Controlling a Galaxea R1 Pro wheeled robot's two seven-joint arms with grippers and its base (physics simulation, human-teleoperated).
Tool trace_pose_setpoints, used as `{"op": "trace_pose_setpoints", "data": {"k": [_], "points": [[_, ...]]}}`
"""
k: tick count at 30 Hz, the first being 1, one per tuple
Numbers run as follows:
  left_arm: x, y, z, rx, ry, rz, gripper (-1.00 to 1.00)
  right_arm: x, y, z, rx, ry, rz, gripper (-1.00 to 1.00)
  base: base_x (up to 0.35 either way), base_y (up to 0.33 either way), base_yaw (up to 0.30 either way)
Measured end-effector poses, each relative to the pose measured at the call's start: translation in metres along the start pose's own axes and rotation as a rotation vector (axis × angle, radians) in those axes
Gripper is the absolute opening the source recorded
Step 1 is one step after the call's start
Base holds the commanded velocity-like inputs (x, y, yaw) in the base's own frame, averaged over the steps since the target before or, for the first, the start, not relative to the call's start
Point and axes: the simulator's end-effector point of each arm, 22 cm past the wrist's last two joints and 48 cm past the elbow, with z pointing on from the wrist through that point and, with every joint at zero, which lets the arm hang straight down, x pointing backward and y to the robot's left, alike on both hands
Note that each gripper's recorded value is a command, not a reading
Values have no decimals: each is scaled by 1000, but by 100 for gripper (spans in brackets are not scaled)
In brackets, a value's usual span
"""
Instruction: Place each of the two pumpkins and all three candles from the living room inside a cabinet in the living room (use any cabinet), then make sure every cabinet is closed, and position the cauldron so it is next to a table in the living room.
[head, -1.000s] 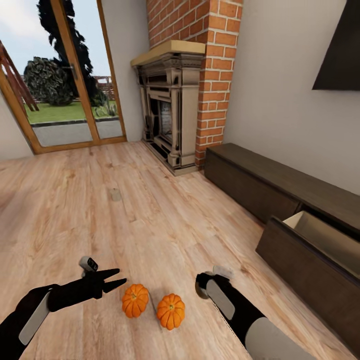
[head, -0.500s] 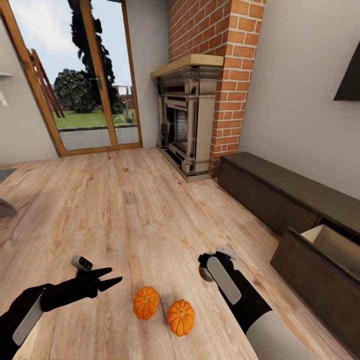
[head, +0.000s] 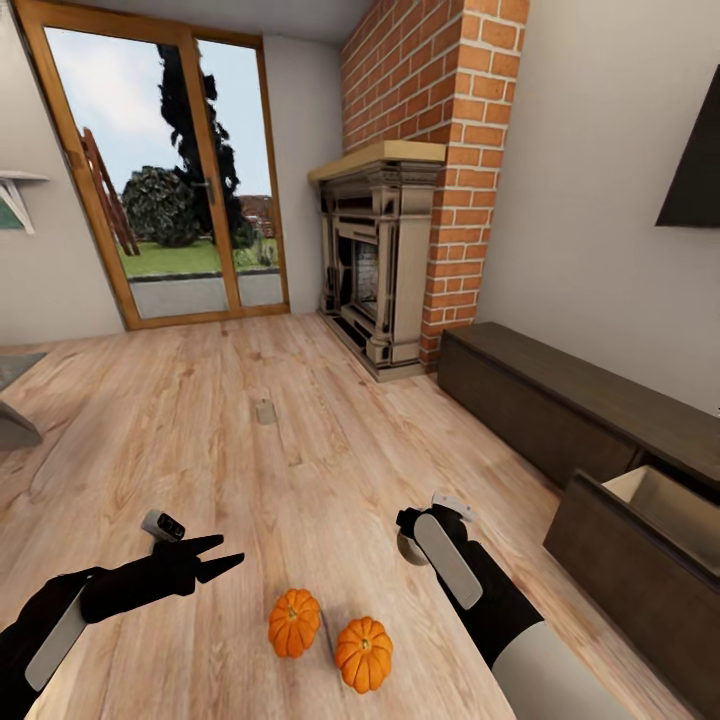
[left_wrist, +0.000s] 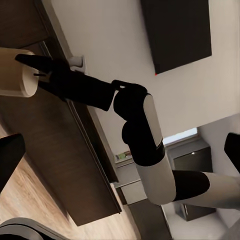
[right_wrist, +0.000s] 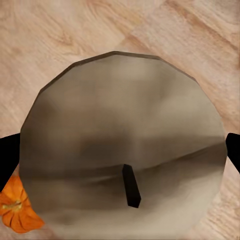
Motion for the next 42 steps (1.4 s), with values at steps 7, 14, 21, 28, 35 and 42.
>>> {"op": "trace_pose_setpoints", "data": {"k": [7, 14, 21, 28, 35, 42], "points": [[-1, -10, 1, 9, -1, 19, 100, -8, 2, -9, -7, -20, 4, -100, 0, 0, 0], [-2, -10, 0, 10, -3, 18, 100, -8, 2, -9, -6, -21, 7, -100, 0, 0, 33], [-2, -10, 0, 11, -7, 19, 100, -6, 1, -8, -5, -18, 7, -100, 9, 96, 258], [-4, -11, -2, 12, -13, 19, 100, -7, 1, -8, -4, -19, 5, -100, 123, 205, 106], [-3, -10, -2, 11, -14, 17, 100, -7, 1, -8, -4, -20, 6, -100, 175, 184, 7], [-3, -10, -3, 11, -14, 17, 100, -6, 0, -8, -2, -18, 7, -100, 129, 155, 234]]}}
